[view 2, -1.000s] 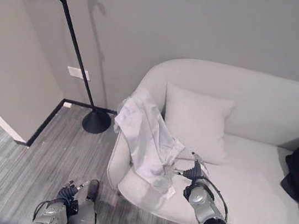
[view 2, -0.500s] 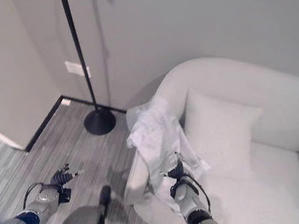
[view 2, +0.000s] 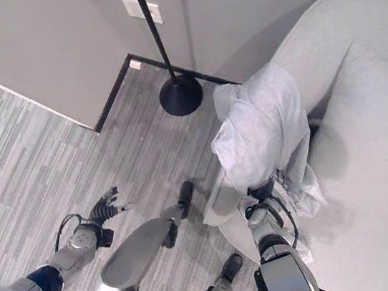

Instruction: Hang the clothes on the sofa on the clothes rack.

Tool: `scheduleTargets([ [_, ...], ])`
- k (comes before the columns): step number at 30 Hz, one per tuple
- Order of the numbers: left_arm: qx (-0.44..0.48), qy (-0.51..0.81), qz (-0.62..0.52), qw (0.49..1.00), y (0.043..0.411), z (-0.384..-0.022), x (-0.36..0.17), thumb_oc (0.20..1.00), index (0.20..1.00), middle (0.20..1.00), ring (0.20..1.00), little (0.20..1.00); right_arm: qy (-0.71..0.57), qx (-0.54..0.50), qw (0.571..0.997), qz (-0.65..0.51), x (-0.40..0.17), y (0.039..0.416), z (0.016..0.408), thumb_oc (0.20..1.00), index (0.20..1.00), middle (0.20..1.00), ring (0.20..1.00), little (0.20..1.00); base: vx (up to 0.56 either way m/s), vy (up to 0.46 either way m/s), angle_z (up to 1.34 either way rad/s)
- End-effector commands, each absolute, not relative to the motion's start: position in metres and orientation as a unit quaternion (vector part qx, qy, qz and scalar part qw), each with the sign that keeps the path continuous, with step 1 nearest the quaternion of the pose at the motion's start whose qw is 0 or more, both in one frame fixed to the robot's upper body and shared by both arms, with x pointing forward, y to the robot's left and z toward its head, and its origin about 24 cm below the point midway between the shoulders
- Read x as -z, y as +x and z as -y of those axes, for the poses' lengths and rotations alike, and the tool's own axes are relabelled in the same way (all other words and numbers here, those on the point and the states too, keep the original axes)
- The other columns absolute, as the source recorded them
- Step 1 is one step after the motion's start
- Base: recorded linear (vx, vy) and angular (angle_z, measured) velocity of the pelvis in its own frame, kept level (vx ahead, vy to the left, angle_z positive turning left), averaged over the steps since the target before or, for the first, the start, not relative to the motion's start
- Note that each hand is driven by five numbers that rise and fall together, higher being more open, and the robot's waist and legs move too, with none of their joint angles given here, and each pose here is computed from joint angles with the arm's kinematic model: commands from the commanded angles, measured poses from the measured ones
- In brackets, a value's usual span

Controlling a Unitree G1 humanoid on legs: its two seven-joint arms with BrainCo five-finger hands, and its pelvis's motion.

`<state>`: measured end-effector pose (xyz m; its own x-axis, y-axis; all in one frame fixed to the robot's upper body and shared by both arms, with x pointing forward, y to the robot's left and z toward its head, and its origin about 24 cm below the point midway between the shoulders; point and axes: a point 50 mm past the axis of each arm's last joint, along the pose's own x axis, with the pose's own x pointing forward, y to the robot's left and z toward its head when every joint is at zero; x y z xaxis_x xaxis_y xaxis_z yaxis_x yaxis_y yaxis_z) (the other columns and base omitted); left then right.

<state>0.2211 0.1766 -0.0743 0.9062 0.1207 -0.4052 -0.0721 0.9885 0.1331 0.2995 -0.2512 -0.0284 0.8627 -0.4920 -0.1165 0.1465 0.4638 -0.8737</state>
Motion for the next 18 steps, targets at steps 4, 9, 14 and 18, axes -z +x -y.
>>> scheduleTargets([
  [4,-0.042,0.063,-0.168,0.983,0.226,-0.176,0.062,1.000,1.000,1.000,1.000,1.000,-0.505,0.144,0.814,-0.247,0.044,0.290,0.252,0.200,0.200,0.200,0.200,0.200,0.04,0.076,0.00],
  [9,-0.057,0.068,-0.170,0.981,0.229,-0.179,0.062,1.000,1.000,1.000,1.000,1.000,-0.521,0.112,0.812,-0.239,0.054,0.284,0.234,0.200,0.200,0.200,0.200,0.200,0.04,-0.016,-0.04],
  [14,-0.063,0.084,-0.175,0.979,0.229,-0.180,0.064,1.000,1.000,1.000,1.000,1.000,-0.487,0.124,0.833,-0.233,0.060,0.279,0.224,0.200,0.200,0.200,0.200,0.200,-0.03,-0.029,-0.01],
  [18,-0.068,0.087,-0.192,0.975,0.221,-0.183,0.070,1.000,1.000,1.000,1.000,1.000,-0.458,0.142,0.851,-0.215,0.058,0.278,0.220,0.200,0.200,0.200,0.200,0.200,-0.02,-0.094,-0.10],
])
